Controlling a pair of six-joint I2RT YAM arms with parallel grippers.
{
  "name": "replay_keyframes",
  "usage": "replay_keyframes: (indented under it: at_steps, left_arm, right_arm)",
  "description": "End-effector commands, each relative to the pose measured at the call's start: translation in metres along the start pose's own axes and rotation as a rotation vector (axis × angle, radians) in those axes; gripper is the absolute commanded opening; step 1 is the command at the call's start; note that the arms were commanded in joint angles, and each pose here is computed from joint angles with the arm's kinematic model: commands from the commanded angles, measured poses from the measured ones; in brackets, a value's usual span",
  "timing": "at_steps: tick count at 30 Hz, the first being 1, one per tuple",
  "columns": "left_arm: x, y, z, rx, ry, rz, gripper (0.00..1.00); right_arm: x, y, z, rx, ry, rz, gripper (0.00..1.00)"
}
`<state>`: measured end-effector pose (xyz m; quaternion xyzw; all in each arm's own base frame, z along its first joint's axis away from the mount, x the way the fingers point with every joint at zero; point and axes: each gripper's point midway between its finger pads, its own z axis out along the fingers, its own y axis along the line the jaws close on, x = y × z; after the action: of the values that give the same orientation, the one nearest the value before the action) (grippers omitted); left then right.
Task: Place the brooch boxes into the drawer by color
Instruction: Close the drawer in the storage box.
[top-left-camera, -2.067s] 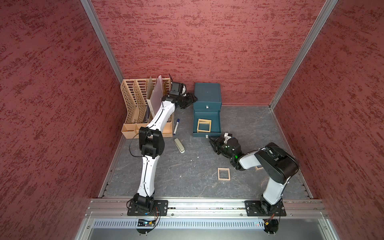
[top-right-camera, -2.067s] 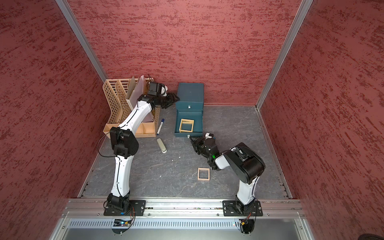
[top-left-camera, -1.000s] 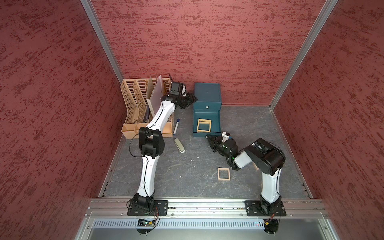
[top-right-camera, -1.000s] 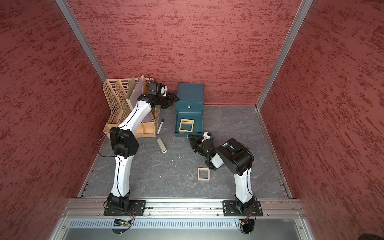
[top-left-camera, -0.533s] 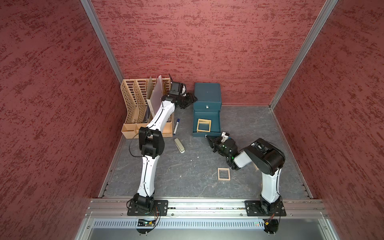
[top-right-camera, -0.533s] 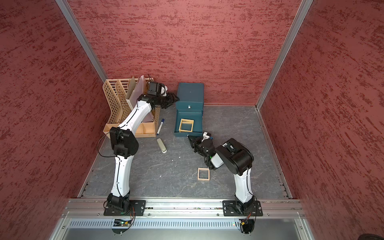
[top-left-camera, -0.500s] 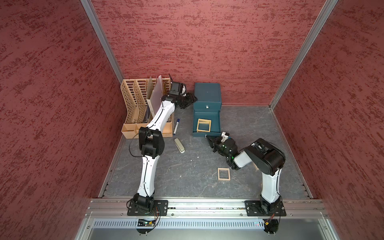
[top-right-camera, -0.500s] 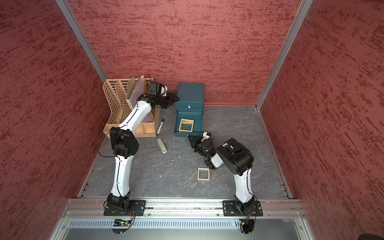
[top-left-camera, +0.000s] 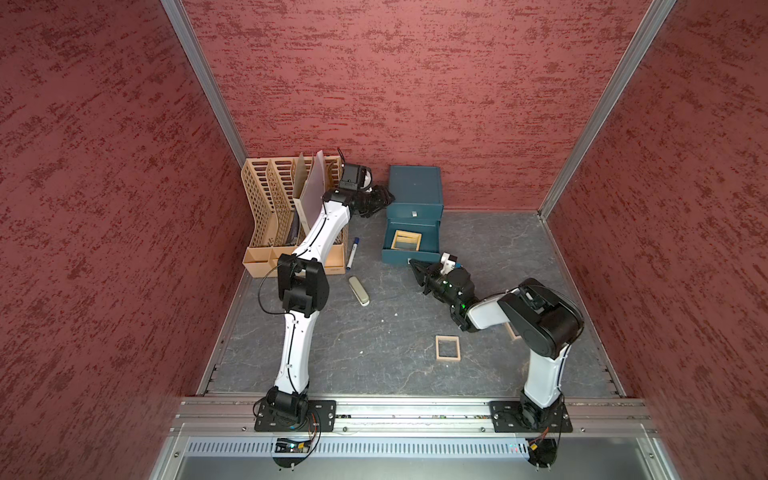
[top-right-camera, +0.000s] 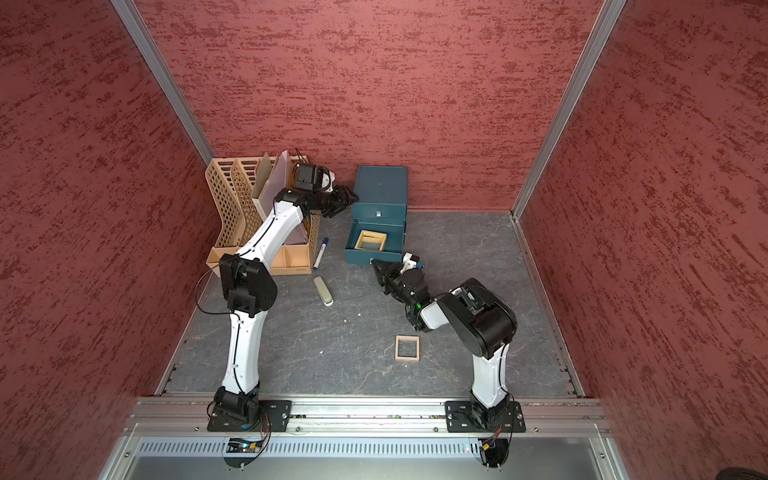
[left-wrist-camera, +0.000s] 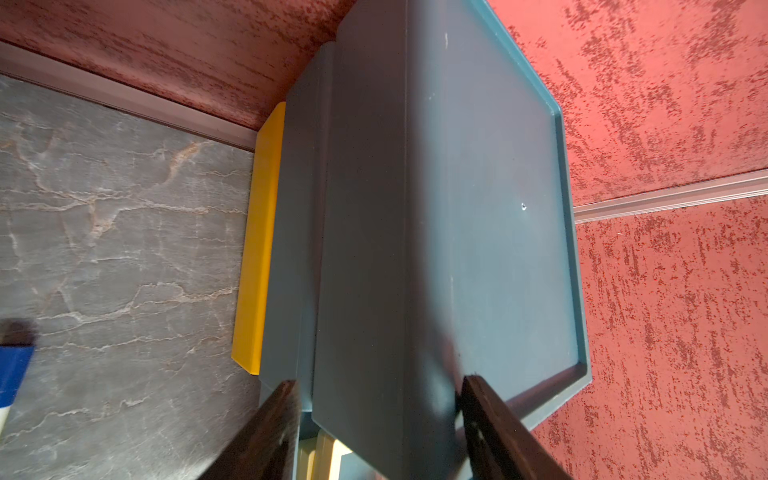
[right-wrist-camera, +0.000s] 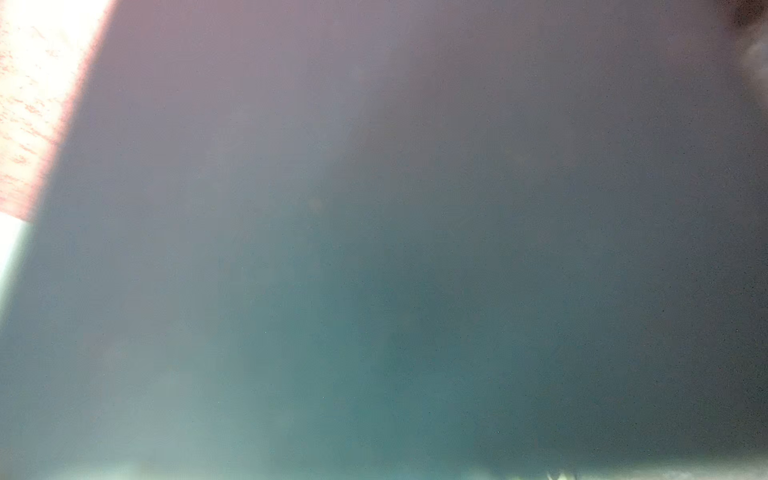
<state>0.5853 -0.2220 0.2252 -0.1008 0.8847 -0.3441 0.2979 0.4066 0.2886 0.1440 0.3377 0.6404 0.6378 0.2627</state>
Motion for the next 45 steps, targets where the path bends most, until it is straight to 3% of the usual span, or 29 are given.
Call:
replay_keyframes:
  at_steps: [1,11,45]
  left_arm:
    - [0.007,0.015,0.004,-0.041,0.037,-0.001,0.65]
    - [0.006,0.015,0.004,-0.039,0.036,-0.002,0.65]
    - [0.009,0.017,0.006,-0.04,0.048,-0.004,0.64]
  right_arm:
    - [-0.014,0.013,0.006,-0.027,-0.043,-0.026,0.0]
    - [-0.031,0.017,0.013,-0.017,-0.064,-0.038,0.0]
    - [-0.102,0.01,0.084,0.019,-0.145,-0.005,0.0]
